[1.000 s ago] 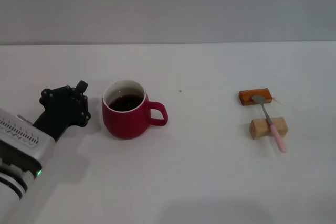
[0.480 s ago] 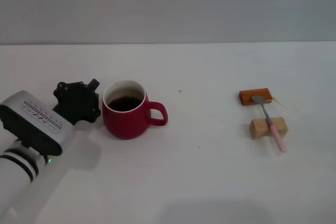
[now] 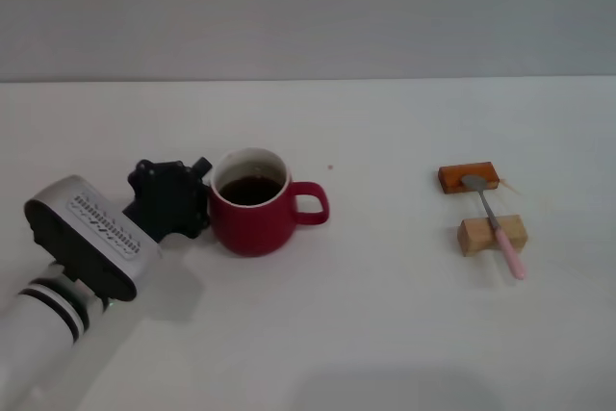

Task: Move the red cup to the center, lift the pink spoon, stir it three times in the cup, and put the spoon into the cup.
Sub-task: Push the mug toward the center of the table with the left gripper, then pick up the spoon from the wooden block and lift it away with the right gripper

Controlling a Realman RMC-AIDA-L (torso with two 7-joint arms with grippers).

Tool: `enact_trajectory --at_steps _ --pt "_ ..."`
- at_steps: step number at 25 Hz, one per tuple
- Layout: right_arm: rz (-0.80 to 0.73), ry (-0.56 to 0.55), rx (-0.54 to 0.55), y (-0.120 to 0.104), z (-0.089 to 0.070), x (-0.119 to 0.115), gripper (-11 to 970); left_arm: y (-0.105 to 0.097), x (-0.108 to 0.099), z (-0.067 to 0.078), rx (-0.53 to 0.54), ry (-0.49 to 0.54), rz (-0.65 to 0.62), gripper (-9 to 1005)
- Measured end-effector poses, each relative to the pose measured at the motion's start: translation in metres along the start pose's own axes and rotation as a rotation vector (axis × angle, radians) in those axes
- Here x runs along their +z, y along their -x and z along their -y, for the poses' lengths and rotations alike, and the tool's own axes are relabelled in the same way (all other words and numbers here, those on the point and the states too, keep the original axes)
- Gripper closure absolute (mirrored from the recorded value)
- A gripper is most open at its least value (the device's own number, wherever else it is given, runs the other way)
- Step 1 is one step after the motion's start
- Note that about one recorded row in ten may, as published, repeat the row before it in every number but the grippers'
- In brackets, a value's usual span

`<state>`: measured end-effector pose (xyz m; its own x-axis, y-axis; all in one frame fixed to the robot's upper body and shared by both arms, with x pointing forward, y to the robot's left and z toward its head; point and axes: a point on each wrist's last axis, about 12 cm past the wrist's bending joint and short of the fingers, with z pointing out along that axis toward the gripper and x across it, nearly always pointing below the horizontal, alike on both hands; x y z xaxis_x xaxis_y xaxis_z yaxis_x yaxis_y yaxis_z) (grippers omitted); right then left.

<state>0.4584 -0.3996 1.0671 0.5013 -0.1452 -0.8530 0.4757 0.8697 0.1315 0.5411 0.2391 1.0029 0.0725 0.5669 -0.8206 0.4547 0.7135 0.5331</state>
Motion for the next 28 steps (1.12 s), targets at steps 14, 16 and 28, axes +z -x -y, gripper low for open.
enact_trajectory --at_steps 14,16,28 --pt "-0.001 0.015 0.009 -0.001 -0.005 0.003 294 0.011 -0.004 0.026 -0.021 -0.078 0.049 955" --pt "-0.002 0.015 0.009 -0.001 -0.005 0.003 294 0.011 -0.005 0.027 -0.026 -0.078 0.051 955" --pt "-0.012 0.011 0.008 -0.002 -0.004 -0.002 293 0.000 -0.016 0.000 -0.243 0.156 0.026 949"
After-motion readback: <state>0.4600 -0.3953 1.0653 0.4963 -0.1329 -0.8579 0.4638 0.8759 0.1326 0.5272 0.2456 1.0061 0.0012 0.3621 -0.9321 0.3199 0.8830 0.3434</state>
